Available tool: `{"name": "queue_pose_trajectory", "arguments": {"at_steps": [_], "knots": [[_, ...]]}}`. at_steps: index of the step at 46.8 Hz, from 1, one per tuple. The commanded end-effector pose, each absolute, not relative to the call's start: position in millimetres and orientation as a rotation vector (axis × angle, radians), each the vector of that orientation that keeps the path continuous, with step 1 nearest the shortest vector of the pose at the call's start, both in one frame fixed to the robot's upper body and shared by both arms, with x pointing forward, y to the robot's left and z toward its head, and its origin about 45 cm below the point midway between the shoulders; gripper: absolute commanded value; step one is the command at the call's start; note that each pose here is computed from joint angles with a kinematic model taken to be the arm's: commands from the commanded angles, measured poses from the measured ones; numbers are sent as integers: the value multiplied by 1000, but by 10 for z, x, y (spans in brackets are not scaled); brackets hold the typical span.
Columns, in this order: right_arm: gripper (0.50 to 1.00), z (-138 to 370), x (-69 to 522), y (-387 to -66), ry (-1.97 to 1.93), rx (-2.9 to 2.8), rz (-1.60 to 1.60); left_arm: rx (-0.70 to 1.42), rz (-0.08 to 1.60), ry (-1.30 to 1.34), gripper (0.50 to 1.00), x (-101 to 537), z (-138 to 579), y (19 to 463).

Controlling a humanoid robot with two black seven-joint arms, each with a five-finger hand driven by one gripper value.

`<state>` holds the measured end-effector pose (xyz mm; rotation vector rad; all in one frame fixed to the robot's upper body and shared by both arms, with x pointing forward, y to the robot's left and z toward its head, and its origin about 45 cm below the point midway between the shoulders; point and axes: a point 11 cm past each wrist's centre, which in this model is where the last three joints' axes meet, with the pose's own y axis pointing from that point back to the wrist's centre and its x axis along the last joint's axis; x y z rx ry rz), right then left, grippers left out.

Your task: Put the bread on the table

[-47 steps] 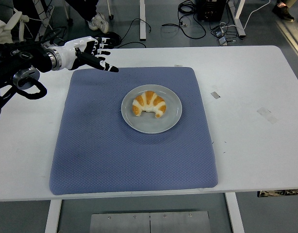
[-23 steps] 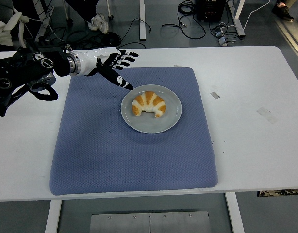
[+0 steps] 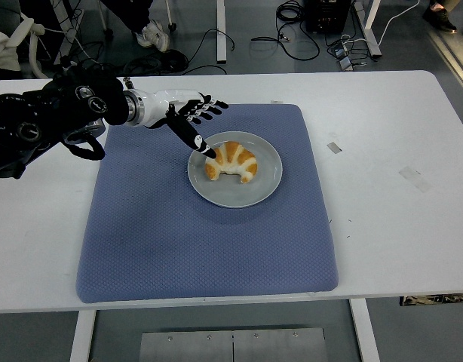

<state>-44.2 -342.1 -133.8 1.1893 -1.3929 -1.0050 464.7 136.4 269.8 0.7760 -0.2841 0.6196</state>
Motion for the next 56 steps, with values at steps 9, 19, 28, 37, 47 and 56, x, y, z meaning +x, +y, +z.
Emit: {"name": "queue_pose_trajectory", "arguments": {"at_steps": [9,19,28,37,47,56], "knots": [[1000,-1338,-445,-3421,-1392,1189,-1005,798,583,-295,995,4589,2598,1229],[1000,-1338,-445,-3421,-1392,1189,-1005,828,583,-314,995,4607,2580,1262],[1000,-1338,-445,-3421,-1392,1189,-1005,834,584,-310,993,4611,2536,1260],[1000,-1338,-445,-3421,-1392,1189,-1005,847,586,-310,995,4617,2500,1269],[1000,-1338,-445,-3421,-1392,1189,-1005,823,565,-307,995,4584,2502,1116],[1000,-1338,-445,-3421,-1392,1189,-1005,818,562,-310,993,4586,2517,1075]]}}
